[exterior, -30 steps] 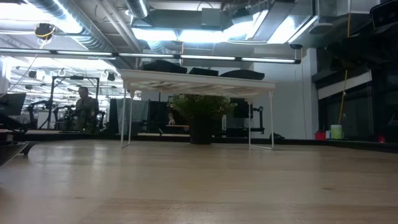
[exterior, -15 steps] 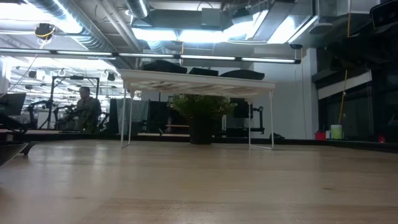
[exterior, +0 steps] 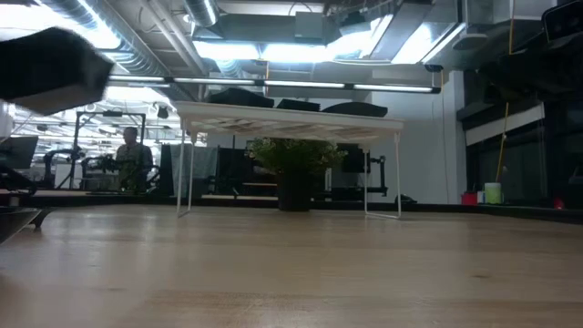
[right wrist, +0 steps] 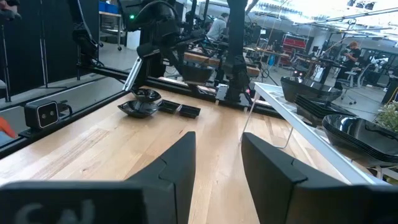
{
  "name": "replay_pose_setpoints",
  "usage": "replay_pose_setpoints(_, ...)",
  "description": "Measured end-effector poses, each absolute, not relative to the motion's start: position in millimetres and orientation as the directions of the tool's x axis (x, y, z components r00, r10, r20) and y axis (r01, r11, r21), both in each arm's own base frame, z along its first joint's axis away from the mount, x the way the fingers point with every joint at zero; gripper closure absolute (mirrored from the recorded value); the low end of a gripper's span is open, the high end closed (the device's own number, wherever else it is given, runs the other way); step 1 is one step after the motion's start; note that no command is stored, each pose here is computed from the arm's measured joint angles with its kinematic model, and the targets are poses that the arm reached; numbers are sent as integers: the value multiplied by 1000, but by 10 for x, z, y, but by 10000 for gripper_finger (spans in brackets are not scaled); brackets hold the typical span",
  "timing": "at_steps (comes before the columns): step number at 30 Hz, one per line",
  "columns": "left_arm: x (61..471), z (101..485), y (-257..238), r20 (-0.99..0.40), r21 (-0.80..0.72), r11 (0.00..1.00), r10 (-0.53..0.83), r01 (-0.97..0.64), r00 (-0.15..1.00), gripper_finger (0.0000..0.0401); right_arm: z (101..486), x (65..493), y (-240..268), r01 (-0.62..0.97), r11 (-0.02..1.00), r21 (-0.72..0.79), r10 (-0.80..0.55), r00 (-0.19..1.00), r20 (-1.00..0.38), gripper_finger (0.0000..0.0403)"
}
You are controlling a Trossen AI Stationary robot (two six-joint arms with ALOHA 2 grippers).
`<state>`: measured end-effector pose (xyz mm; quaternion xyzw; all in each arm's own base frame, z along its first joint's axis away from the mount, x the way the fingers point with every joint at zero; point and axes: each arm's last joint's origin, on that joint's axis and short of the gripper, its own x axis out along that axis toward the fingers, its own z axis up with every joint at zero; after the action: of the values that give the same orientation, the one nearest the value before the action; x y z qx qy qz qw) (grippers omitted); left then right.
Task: Pick & Place Mini shaped plates
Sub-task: Stack the distorted square plate on top of the distorted square plate on the shelf
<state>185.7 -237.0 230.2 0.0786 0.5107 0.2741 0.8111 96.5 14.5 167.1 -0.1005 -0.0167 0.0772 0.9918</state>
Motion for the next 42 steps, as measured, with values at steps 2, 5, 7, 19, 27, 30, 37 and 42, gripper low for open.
replay_pose_setpoints(2,1895,2356,-2315,-769,426,839,533,-339,354,399,1671,966,146,-150,968,-202,157,987,18,273)
replay_pose_setpoints(5,1945,2451,-2224,-736,455,837,546,-305,400,399,1671,965,146,-150,968,-202,157,987,18,273)
replay_pose_setpoints(7,1980,2521,-2154,-709,475,830,558,-292,431,399,1671,966,146,-150,968,-202,157,987,18,273)
replay_pose_setpoints(19,2183,2833,-1724,-587,639,746,632,-190,506,399,1671,965,145,-150,968,-202,157,987,18,273)
replay_pose_setpoints(27,2335,2926,-1479,-492,756,637,705,-150,512,399,1672,965,145,-150,968,-202,157,987,18,273)
replay_pose_setpoints(30,2396,2939,-1377,-452,817,567,741,-102,497,399,1670,966,145,-150,968,-202,157,987,17,273)
replay_pose_setpoints(37,2559,2947,-1050,-424,899,431,811,77,404,399,1671,966,145,-150,968,-202,156,988,18,273)
replay_pose_setpoints(42,2650,2939,-789,-455,890,423,833,170,313,399,1671,965,146,-150,968,-202,157,987,18,273)
